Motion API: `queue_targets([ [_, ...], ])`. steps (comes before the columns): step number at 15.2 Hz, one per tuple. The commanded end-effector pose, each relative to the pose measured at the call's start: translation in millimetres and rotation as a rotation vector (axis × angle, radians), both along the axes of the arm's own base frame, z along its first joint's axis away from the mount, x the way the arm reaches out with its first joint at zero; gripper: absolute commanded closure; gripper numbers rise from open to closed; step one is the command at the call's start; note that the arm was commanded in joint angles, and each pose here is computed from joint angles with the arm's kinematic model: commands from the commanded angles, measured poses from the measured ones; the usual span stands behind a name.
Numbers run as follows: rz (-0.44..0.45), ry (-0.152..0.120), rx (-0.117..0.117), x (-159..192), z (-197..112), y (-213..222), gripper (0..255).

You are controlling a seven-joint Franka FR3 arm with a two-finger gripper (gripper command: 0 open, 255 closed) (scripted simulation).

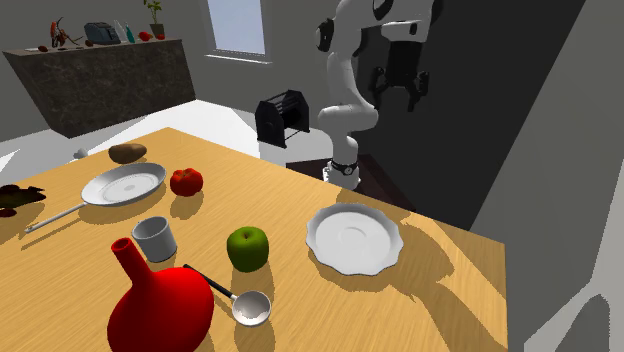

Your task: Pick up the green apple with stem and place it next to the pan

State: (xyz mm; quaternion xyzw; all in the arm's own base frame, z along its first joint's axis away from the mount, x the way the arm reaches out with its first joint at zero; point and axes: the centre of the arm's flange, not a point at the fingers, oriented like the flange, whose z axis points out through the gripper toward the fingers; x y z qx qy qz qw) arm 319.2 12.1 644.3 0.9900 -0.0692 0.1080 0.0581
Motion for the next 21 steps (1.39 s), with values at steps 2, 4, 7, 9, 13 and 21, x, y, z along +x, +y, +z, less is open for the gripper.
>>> queue_targets([
  [2,0.014,0.011,0.003,2,-4,-13,0],
  [4,0.043,0.032,0.008,6,-13,-39,0],
  [7,0.086,0.063,0.017,14,-27,-78,0],
  [9,0.115,0.084,0.022,20,-36,-104,0],
  [13,0.173,0.126,0.033,33,-56,-155,0],
  [21,0.288,0.21,0.055,66,-98,-253,0],
])
